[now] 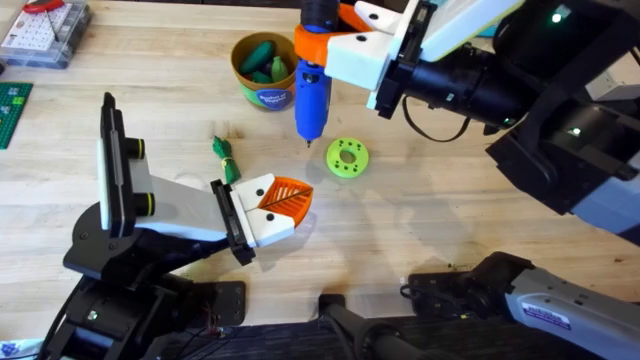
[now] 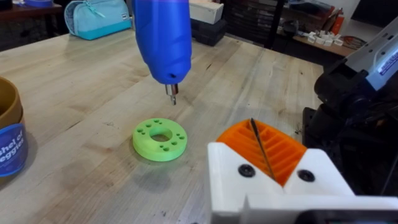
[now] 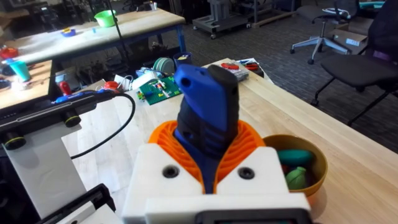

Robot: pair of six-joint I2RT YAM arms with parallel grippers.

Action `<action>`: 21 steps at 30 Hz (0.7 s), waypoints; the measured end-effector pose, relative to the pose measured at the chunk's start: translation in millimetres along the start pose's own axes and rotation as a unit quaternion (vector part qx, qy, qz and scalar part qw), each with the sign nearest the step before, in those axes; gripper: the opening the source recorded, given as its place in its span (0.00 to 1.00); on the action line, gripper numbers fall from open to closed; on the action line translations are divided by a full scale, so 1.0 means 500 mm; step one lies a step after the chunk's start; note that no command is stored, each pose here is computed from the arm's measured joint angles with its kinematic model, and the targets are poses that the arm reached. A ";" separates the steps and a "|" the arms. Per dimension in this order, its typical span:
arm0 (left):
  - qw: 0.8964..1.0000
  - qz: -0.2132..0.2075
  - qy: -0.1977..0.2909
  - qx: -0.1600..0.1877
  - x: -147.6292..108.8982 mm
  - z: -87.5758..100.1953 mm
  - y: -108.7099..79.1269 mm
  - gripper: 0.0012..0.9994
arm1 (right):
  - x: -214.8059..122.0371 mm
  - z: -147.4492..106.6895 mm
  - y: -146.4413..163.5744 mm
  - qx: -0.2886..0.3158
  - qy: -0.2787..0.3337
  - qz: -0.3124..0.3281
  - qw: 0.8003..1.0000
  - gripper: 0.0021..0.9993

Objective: Pick up the gripper from the table and insert it into the empty holder that is missing its gripper. Then pick up a screw, insert it into the mounting hole, and use the screwdriver to tighten it. Finally, clean up the table by picking up the vegetable and placing it into the bucket.

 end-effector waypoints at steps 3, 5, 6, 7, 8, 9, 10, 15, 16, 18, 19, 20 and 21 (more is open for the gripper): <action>1.000 -0.001 0.000 0.000 0.000 0.000 0.000 0.01 | 0.000 -0.011 -0.002 0.009 0.014 -0.003 1.000 0.04; 1.000 -0.001 0.000 0.000 0.000 0.000 0.000 0.01 | 0.002 -0.023 -0.005 0.015 0.024 -0.005 1.000 0.04; 1.000 -0.001 0.000 0.000 0.000 0.000 0.000 0.01 | 0.002 -0.027 -0.009 0.018 0.028 -0.009 0.999 0.04; 1.000 -0.001 0.000 0.000 0.000 0.000 0.000 0.01 | 0.002 -0.031 -0.012 0.021 0.032 -0.013 0.999 0.04; 1.000 -0.001 0.000 0.000 0.000 0.000 0.000 0.01 | 0.001 -0.034 -0.017 0.023 0.035 -0.023 0.999 0.04; 1.000 -0.001 0.000 0.000 0.000 0.000 0.000 0.01 | -0.001 -0.038 -0.026 0.025 0.040 -0.039 0.998 0.04; 1.000 -0.001 0.000 0.000 0.000 0.000 0.000 0.01 | -0.004 -0.044 -0.037 0.026 0.047 -0.060 0.997 0.04; 1.000 -0.001 0.000 0.000 0.000 0.000 0.000 0.01 | -0.038 -0.103 -0.110 0.010 0.125 -0.208 0.970 0.04; 1.000 -0.001 0.000 0.000 0.000 0.000 0.000 0.01 | -0.046 -0.115 -0.124 0.000 0.144 -0.238 0.961 0.04; 1.000 -0.001 0.000 0.000 0.000 0.000 0.000 0.01 | -0.060 -0.140 -0.155 -0.025 0.181 -0.294 0.938 0.04; 1.000 -0.001 0.000 0.000 0.000 0.000 0.000 0.01 | -0.067 -0.150 -0.171 -0.038 0.198 -0.319 0.926 0.04; 1.000 -0.001 0.000 0.000 0.000 0.000 0.000 0.01 | -0.073 -0.160 -0.185 -0.051 0.215 -0.341 0.914 0.04; 1.000 -0.001 0.000 0.000 0.000 0.000 0.000 0.01 | -0.079 -0.171 -0.200 -0.064 0.232 -0.359 0.902 0.04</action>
Point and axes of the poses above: each hand's point on the last joint's axis, 136 mm out from that joint toward the fingers, its own x axis out along the fingers, its own y axis along the line the jaws close on, z = x × y, the point moved 7 cm from there along -x, back along the fingers, and after that the axes turned 4 degrees about x, right-handed, at the moved point
